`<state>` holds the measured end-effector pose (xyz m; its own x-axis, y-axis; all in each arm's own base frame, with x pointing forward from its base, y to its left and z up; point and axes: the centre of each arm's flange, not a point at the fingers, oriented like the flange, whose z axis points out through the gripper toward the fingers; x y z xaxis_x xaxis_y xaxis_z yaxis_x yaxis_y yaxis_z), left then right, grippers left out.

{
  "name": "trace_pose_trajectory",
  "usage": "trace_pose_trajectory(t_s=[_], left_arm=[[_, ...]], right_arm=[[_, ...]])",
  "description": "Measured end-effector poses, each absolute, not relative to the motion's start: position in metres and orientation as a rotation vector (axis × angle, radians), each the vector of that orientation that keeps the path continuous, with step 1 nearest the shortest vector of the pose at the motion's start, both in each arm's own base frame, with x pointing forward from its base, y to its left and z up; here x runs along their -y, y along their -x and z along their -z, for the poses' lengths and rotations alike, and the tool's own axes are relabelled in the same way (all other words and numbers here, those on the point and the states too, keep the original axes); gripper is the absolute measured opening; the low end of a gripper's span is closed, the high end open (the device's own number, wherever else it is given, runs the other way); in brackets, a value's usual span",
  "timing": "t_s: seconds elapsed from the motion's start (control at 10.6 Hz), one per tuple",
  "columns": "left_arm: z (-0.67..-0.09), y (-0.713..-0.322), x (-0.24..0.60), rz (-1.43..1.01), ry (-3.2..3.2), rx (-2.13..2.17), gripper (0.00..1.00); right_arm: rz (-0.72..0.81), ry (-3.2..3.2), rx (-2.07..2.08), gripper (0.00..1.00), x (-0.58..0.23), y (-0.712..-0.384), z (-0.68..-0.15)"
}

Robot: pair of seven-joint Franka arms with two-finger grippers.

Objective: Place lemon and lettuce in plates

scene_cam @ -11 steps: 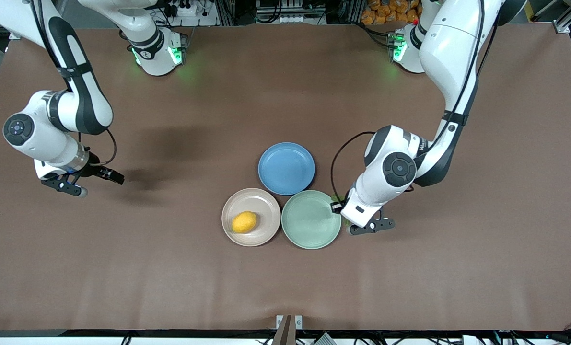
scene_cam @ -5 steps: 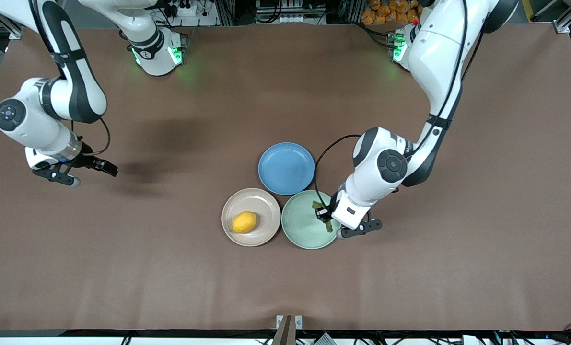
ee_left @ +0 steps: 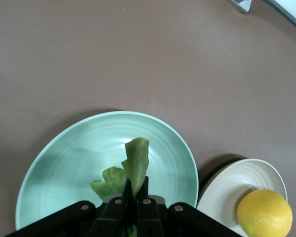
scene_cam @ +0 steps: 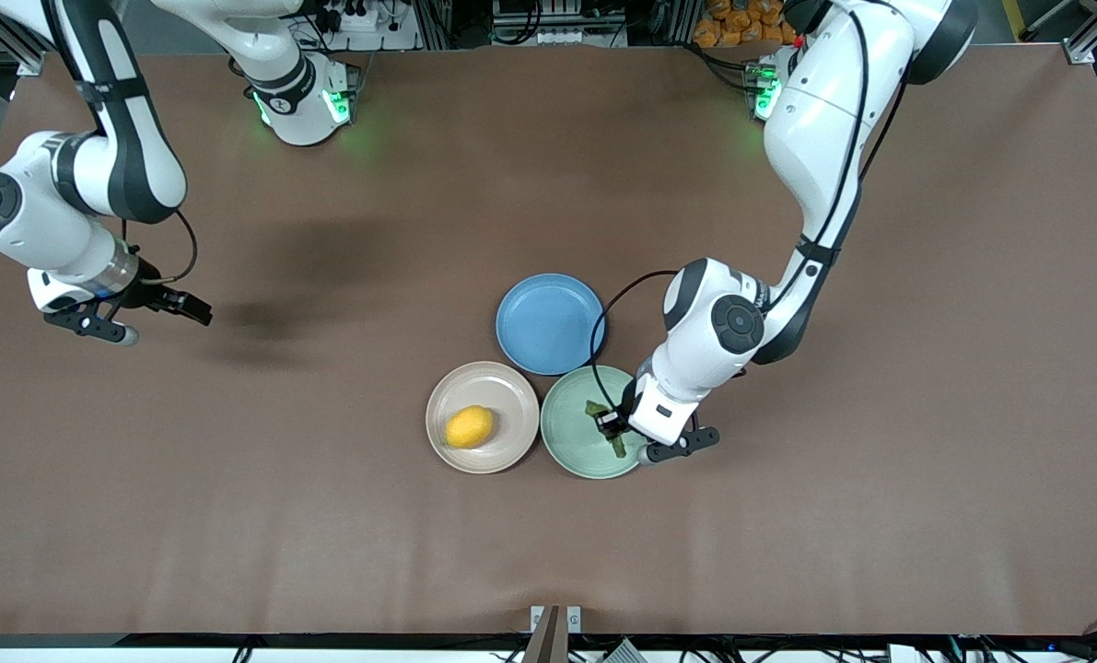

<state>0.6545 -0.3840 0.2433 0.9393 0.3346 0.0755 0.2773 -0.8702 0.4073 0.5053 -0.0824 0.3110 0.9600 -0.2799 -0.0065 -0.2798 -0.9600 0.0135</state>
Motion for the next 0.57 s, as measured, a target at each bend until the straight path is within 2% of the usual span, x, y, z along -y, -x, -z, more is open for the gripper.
trace_pose_trajectory(t_s=[0.38,0.47,0.57], left_arm=[[-0.241,-0.655,0.389,-0.21,-2.689,-0.44,0.04],[-0.241,-0.655,0.389,-0.21,-2.688,-0.44,0.09],[-0.24,-0.655,0.389,-0.21,-2.689,-0.441,0.22]], right_arm=[[-0.089,-3.12,0.343,1.0,0.049,-0.506,-0.359],[-0.135,-3.128,0.291,1.0,0.032,-0.51,-0.374],[-0.151,-3.132,0.256,1.0,0.021,-0.514,-0.388]])
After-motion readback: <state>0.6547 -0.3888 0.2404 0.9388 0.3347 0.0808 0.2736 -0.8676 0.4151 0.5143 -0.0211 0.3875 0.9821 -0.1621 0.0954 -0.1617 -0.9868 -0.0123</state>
